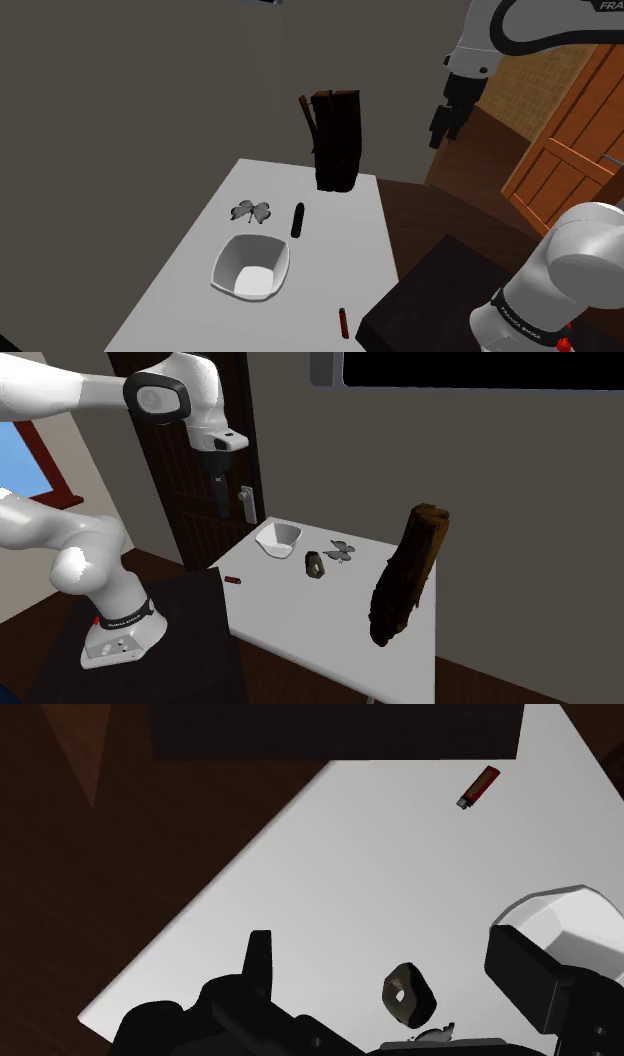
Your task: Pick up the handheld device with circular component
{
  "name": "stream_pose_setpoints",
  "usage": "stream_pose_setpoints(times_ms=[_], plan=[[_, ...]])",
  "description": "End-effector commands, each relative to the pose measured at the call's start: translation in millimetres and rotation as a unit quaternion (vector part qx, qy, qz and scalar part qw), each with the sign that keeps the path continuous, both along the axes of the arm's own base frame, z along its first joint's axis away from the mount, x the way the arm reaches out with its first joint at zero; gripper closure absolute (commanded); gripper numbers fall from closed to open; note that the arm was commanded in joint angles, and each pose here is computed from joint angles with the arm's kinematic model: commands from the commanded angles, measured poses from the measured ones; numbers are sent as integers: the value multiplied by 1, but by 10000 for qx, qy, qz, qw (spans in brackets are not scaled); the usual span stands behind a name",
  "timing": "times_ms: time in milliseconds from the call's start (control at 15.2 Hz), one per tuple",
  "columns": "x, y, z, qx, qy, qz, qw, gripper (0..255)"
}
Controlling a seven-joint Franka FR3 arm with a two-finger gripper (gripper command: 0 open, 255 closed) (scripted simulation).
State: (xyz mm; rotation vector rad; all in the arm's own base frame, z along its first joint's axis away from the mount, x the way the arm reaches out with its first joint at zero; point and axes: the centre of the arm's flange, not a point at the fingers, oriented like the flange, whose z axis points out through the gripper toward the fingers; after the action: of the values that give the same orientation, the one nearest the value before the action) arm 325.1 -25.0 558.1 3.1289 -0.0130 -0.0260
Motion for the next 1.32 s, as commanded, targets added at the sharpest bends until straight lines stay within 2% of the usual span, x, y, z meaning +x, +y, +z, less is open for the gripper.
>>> stream_pose_setpoints(times_ms=[0,594,1254], plan=[[0,0,0,0,0,0,10000,0],[55,49,-89,42,-202,-366,9991,0],[123,99,-184,88,-427,-772,9961,0]])
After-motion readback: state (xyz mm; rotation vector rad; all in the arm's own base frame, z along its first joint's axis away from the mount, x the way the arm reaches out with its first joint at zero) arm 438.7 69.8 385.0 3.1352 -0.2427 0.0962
